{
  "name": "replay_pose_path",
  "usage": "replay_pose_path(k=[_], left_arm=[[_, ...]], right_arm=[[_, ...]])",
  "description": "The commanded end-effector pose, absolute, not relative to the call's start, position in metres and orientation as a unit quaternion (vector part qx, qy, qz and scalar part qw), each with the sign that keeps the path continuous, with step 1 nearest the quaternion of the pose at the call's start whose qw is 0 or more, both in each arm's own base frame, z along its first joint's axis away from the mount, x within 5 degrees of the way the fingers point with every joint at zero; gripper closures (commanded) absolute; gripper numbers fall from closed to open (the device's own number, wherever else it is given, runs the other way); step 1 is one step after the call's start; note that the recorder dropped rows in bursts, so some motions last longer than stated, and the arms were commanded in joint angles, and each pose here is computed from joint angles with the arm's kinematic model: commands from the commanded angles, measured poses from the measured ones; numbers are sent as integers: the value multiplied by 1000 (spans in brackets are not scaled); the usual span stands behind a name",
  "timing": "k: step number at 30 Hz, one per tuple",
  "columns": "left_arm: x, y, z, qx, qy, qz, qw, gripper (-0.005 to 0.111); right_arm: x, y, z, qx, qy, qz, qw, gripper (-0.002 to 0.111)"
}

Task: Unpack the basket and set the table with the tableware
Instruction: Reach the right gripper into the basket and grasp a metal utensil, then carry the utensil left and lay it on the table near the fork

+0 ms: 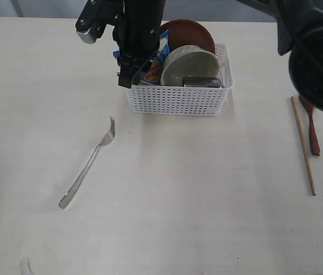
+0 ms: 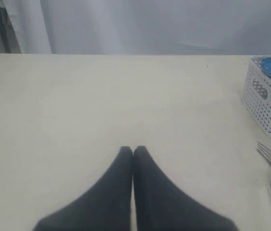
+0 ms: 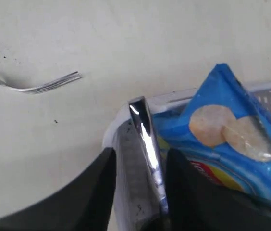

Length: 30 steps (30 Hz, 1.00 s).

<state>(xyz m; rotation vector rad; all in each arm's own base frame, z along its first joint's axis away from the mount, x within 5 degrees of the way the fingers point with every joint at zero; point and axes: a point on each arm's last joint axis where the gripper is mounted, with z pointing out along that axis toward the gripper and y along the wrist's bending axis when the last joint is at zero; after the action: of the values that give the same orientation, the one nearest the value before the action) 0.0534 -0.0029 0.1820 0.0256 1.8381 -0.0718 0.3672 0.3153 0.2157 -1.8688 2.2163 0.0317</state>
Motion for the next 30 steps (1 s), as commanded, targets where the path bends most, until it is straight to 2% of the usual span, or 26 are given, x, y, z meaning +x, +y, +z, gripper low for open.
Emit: replay_pose_path(k=[1, 12, 17, 19, 21, 30], left_arm=[[53, -3, 182, 14, 791, -26, 611, 107], [53, -3, 182, 14, 791, -26, 611, 107], [53, -3, 182, 14, 791, -26, 611, 107], [53, -3, 182, 14, 791, -26, 611, 107], [53, -3, 182, 14, 791, -26, 611, 107], [53, -3, 182, 14, 791, -26, 611, 107]], right_arm=[[372, 315, 211, -645, 753, 8, 127, 74], [378, 315, 202, -653, 746, -14, 131, 74], [379, 317, 183, -657, 745, -11, 110, 75], [379, 317, 180, -658, 746, -11, 107, 87], [380, 317, 184, -657, 745, -16, 113, 108], [369, 308, 254, -644, 743, -10, 183, 109]])
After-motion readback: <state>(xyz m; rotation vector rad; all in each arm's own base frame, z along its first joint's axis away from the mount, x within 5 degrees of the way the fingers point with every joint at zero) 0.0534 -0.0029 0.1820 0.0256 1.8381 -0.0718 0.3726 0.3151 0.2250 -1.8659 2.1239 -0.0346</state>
